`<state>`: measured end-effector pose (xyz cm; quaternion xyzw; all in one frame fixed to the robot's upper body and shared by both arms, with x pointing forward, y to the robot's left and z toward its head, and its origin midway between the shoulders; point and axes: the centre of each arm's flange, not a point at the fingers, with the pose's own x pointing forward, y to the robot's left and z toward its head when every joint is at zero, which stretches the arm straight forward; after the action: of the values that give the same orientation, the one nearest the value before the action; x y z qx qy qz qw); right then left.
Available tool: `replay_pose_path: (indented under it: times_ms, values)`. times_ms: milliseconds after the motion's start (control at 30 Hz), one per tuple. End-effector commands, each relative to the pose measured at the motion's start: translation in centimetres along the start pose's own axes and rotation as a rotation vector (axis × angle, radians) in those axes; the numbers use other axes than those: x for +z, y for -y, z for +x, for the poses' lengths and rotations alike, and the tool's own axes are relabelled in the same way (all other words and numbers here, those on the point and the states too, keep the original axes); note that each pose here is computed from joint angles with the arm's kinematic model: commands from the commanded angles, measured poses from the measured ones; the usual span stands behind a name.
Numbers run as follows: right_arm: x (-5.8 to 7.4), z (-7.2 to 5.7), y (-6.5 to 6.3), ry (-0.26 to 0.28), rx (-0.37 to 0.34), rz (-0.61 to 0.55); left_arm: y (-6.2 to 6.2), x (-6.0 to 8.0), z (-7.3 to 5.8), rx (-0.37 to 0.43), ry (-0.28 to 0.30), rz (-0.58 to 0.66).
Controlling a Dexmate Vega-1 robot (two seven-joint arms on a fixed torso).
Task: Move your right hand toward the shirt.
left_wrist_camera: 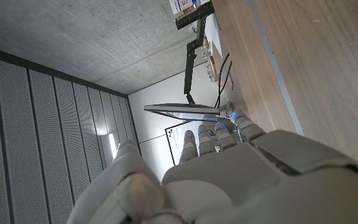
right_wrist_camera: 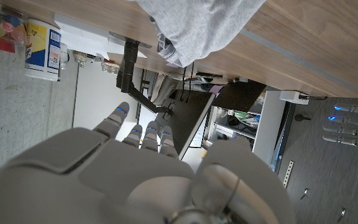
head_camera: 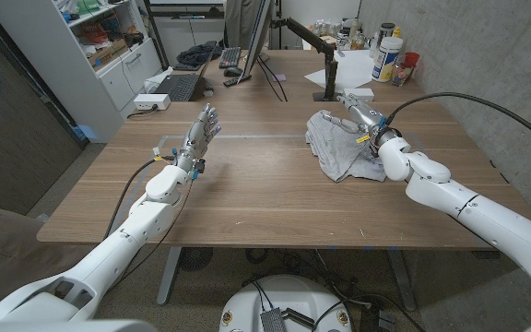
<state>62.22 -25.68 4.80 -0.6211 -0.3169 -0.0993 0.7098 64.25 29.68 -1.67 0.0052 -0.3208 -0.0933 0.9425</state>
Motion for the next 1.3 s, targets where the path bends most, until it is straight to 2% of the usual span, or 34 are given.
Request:
replay_pose_path:
  times_ms: [33,367,833,1300]
  values:
    - [-0.6,0.1,-0.1,-0.018,0.016,-0.012,0.2,-0.1,-0.1,0.003,0.005,-0.005]
    - [-1.1,0.5,-0.4,-0.029,0.027,-0.013,0.3,-0.1,-0.1,0.006,0.007,-0.005]
    - [-2.1,1.3,-1.6,-0.063,0.066,-0.028,0.1,-0.1,-0.1,0.012,0.008,-0.004]
    - [-2.4,1.6,-2.0,-0.062,0.090,-0.031,0.2,0.1,-0.2,0.015,0.006,0.003]
